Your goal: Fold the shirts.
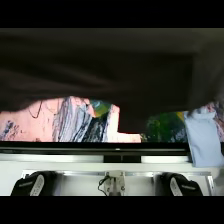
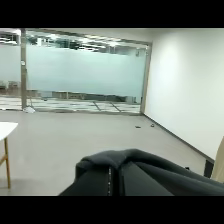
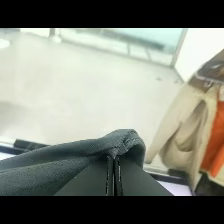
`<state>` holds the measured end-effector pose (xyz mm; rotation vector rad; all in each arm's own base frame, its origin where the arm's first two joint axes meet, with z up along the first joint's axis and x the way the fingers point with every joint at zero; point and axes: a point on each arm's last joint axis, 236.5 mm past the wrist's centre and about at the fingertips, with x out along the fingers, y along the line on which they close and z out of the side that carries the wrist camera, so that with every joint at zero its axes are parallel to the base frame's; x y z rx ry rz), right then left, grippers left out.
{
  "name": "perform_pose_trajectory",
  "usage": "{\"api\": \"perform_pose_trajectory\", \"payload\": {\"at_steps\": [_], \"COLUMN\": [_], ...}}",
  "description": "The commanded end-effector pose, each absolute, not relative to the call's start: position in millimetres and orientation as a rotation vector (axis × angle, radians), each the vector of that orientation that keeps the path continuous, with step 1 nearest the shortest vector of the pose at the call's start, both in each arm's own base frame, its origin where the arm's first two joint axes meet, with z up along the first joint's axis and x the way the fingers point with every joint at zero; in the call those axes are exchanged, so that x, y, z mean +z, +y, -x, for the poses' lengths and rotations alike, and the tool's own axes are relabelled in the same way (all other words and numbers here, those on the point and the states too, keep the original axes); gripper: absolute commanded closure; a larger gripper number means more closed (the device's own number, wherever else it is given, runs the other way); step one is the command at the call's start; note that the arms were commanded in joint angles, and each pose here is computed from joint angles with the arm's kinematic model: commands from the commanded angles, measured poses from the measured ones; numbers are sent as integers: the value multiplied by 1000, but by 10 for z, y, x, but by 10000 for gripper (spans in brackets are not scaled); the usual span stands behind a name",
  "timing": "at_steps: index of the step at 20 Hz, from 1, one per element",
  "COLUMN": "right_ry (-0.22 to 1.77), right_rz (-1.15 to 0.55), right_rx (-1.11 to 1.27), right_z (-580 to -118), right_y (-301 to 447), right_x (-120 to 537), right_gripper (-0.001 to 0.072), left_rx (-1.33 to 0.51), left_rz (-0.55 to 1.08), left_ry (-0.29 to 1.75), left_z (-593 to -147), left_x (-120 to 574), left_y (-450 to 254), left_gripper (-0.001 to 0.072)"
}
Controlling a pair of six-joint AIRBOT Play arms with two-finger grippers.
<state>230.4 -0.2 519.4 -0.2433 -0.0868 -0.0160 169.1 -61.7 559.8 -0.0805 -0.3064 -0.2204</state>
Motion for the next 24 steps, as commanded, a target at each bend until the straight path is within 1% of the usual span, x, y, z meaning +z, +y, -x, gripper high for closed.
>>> {"api": "perform_pose_trajectory", "payload": {"at_steps": [1, 4, 8, 10, 12, 14, 15, 17, 20, 22, 24], "right_ry": [-79, 79, 288, 541, 784, 904, 934, 909, 807, 741, 674], "right_rz": [262, 301, 280, 222, 110, 30, -15, -105, -104, -125, -162], "right_rx": [-89, -108, -44, 30, 116, 166, 161, 123, 151, 154, 130], "right_z": [-1918, -2199, -2949, -3349, -3702, -4128, -4364, -4867, -5568, -5891, -6136], "right_y": [-94, -249, -338, -344, -272, -247, -249, -185, 198, 416, 464], "right_x": [5187, 4847, 4297, 3591, 2818, 2196, 1928, 1589, 1172, 973, 858], "right_gripper": [653, 653, 653, 653, 653, 653, 653, 653, 653, 653, 653], "left_rx": [-159, -135, -106, -106, -99, -91, -81, -59, -36, -26, -7], "left_rz": [54, 52, 94, 146, 204, 241, 265, 301, 325, 333, 332], "left_ry": [-195, -43, 180, 349, 520, 655, 705, 755, 771, 768, 733], "left_z": [-1559, -1811, -2446, -2820, -3161, -3481, -3651, -4017, -4588, -4888, -5149], "left_x": [5329, 4945, 4215, 3614, 2930, 2320, 2066, 1691, 1156, 899, 770], "left_y": [-557, -459, -232, -138, -39, 62, 119, 229, 271, 263, 309], "left_gripper": [675, 675, 675, 675, 675, 675, 675, 675, 675, 675, 674]}}
